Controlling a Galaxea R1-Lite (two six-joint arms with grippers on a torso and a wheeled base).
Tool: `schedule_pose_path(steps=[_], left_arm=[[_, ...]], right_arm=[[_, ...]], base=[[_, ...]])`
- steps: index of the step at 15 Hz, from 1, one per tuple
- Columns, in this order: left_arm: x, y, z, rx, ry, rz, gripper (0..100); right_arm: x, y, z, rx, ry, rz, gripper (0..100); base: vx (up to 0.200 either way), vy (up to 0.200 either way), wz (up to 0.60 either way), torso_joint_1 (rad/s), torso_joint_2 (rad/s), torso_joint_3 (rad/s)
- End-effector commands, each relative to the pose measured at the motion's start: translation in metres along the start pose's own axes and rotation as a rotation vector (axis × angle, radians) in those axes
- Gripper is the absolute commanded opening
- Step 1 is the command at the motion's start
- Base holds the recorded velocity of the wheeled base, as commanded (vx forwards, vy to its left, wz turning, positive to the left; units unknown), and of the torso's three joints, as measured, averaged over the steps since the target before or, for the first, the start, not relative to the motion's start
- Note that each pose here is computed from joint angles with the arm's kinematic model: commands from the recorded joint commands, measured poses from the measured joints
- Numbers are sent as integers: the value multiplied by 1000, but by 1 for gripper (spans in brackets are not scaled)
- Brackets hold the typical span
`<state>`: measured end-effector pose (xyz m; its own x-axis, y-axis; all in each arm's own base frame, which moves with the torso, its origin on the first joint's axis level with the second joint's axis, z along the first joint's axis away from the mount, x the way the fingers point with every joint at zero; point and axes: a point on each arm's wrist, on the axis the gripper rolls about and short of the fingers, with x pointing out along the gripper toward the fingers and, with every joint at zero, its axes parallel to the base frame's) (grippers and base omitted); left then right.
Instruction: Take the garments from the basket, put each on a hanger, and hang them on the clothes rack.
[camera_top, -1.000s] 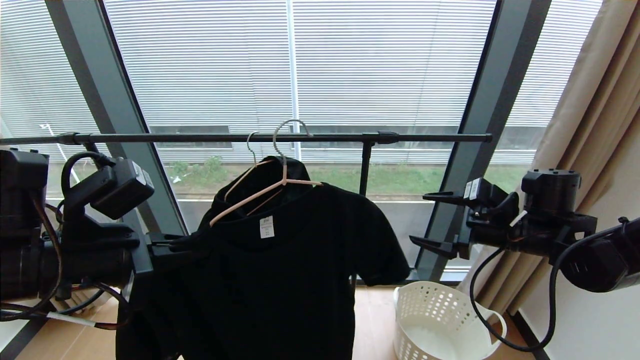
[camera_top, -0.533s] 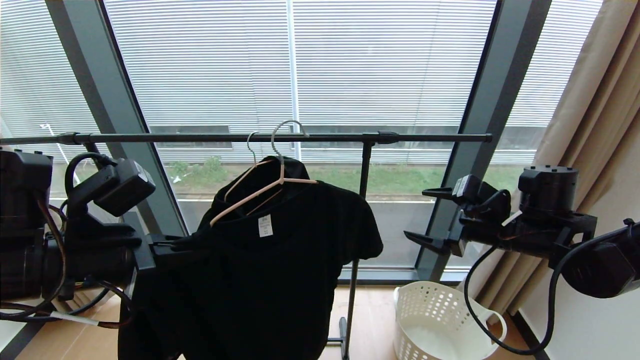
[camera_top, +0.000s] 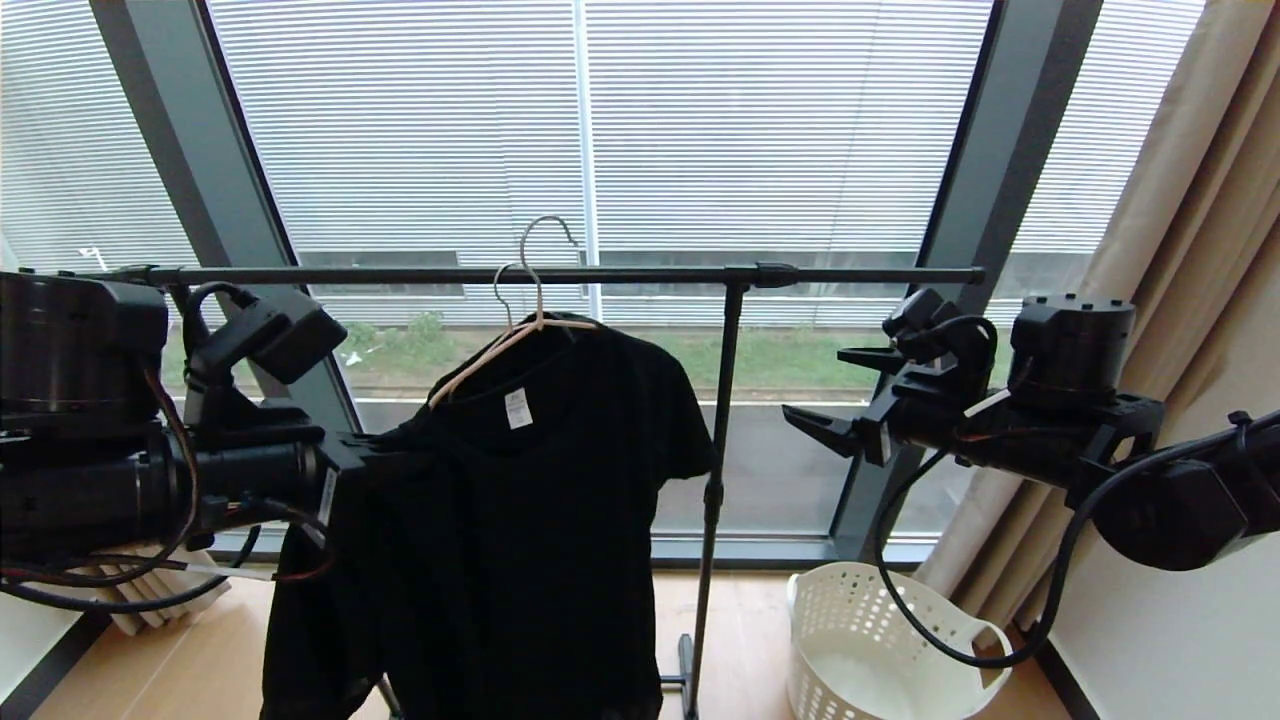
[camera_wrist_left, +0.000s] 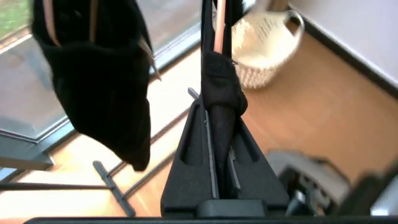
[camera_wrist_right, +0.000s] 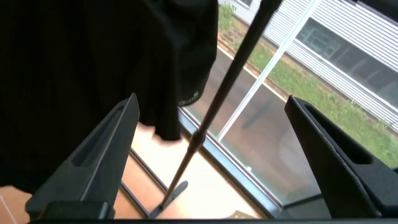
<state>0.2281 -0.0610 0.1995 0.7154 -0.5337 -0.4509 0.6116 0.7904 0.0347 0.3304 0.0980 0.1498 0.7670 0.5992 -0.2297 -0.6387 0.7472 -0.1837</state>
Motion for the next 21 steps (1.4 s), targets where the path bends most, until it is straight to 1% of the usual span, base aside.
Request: schedule_pose_path(steps=[1,2,3,4,6,7,9,11,13,18,21], left_arm=[[21,1,0,-25,24,5,0],[30,0,5,-58,26,27,0],[38,-1,8,-85,32,30,0],[46,0,11,-107,37,34,0],[72,-1,17,-146,58,68,0],[84,-2,23,-184,58,95,0],[103,-3,31,-236,50,126,0],[117,0,36,-258,43,134,0],[128,0,39,-265,40,141,0],[155,6,40,-281,46,159,0],[169,10,39,-296,49,196,0]], right_arm=[[5,-1,0,8,-1,1,100],[8,-2,-1,22,3,-11,100],[9,-3,-2,22,5,-15,100],[10,-3,-2,22,5,-15,100],[10,-3,-1,21,1,-17,100],[10,-4,-1,20,0,-19,100],[10,-4,-1,20,1,-21,100],[10,-4,-1,20,1,-22,100],[9,-3,-1,20,1,-22,100],[9,-3,-1,20,0,-24,100],[9,-3,-3,20,4,-23,100]], base=[[0,0,0,0,0,0],[0,0,0,0,0,0],[0,0,0,0,0,0],[0,0,0,0,0,0],[0,0,0,0,0,0],[0,0,0,0,0,0],[0,0,0,0,0,0],[0,0,0,0,0,0],[0,0,0,0,0,0],[0,0,0,0,0,0],[0,0,0,0,0,0]])
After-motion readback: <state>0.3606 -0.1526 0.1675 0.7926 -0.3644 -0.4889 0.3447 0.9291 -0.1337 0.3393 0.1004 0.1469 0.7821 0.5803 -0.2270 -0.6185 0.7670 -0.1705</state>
